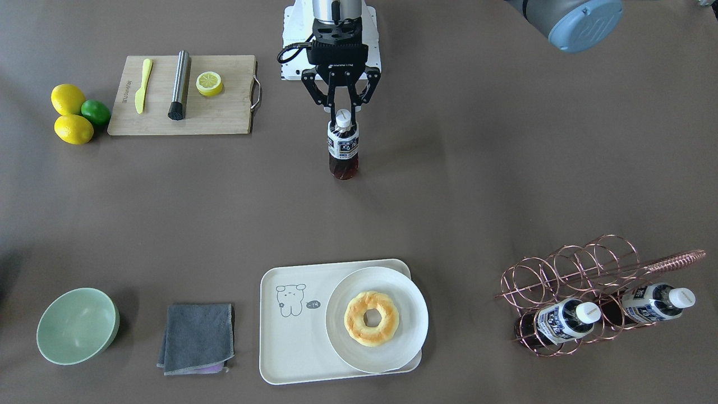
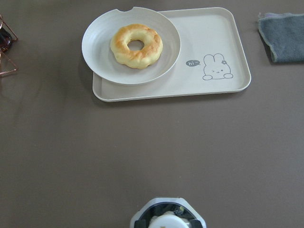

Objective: Place tea on tray
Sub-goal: 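Carry the bottle to the table center and set it upright, open left gripper, then withdraw the left arm toward the rack while the right arm reaches toward the bottle, then lower the right gripper over the bottle cap and grasp the bottle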

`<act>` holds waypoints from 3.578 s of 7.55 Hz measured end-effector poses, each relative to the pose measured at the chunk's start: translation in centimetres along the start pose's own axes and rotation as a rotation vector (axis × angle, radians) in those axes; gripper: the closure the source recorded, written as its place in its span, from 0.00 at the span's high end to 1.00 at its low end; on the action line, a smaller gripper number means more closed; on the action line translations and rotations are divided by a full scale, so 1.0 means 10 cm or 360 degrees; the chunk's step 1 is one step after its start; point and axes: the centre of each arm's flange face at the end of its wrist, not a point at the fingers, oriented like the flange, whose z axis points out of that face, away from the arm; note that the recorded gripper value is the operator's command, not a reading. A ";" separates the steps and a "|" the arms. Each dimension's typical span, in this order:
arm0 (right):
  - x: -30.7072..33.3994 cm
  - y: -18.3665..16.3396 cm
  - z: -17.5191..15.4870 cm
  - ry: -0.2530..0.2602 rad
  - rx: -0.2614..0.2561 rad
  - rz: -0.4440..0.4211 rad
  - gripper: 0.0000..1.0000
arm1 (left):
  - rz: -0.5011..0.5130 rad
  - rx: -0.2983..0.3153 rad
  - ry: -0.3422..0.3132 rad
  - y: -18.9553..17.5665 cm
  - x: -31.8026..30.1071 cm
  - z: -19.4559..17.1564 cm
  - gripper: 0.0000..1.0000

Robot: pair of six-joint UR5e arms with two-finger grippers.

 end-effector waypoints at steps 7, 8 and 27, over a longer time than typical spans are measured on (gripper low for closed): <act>-0.09 -0.10 -0.09 -0.0007 0.0036 -0.0014 1.00 | -0.0010 0.0013 0.0079 0.05 -0.14 0.08 0.97; -0.23 -0.24 -0.21 -0.0023 0.0081 0.0038 1.00 | -0.0019 0.0026 0.0101 0.01 -0.17 0.00 0.97; -7.44 -1.44 -1.15 0.0007 0.0220 0.0488 0.80 | 0.0372 -0.0161 0.0183 -1.06 -5.45 0.69 0.97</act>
